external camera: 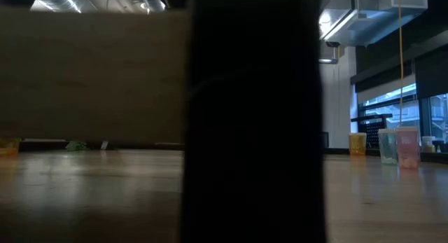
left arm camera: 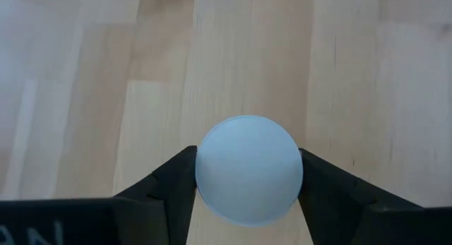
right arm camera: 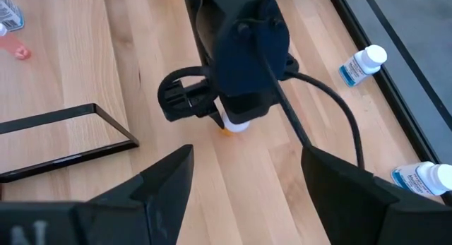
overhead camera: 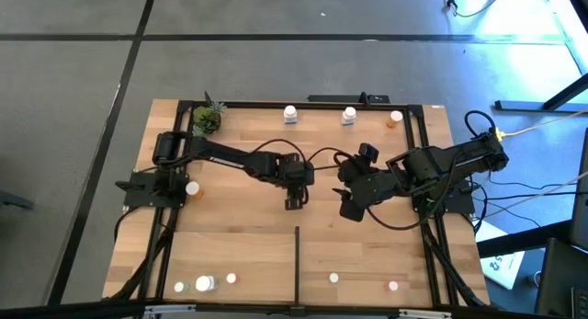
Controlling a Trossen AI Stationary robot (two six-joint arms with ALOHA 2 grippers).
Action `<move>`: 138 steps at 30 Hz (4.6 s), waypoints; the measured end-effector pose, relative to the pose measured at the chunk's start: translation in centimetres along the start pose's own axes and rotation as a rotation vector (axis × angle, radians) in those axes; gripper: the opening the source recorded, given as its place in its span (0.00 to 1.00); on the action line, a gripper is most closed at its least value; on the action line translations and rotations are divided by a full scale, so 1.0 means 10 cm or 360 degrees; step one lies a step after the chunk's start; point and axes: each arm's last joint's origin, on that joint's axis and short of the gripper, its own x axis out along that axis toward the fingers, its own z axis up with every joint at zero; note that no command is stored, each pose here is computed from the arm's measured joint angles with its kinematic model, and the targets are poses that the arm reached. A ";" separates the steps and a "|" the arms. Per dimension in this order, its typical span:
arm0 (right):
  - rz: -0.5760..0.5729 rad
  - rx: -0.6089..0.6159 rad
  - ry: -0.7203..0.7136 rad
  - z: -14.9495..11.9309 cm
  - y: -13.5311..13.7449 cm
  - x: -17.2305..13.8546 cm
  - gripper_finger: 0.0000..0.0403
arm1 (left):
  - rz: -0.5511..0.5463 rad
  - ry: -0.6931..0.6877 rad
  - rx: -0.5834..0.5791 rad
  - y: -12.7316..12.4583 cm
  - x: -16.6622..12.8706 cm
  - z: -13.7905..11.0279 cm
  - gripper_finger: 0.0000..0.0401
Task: Pick and place medicine bottles onto shelf by color
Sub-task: Put the bottom right orange pill bottle on the shelf
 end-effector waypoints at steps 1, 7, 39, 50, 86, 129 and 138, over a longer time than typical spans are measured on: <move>0.0002 0.0002 -0.0003 0.00 0.00 0.00 0.66 | 0.0013 0.0024 0.0000 0.00 -0.03 -0.02 0.49; 0.0009 0.0011 -0.0017 0.01 0.00 0.00 0.66 | 0.0091 0.0041 0.0000 -0.02 -0.27 -0.04 0.49; 0.0100 0.0080 -0.0118 0.09 0.05 0.00 0.66 | 0.0185 -0.0019 -0.0246 -0.32 -1.33 -0.68 0.49; 0.0123 0.0092 -0.0134 0.10 0.06 0.00 0.66 | 0.0042 -0.0115 -0.0154 -0.64 -1.57 -0.78 0.49; 0.0635 -0.0325 -0.0171 0.12 0.27 -0.09 0.66 | -0.0349 -0.0364 0.0143 -1.65 -1.77 -1.09 0.49; 0.1031 -0.0729 -0.0332 -0.02 0.64 -0.36 0.66 | -0.0530 -0.0389 0.0309 -2.13 -1.35 -1.12 0.49; 0.1031 -0.0729 -0.0332 -0.02 0.64 -0.36 0.66 | -0.0525 -0.0384 0.0311 -2.13 -1.34 -1.13 0.49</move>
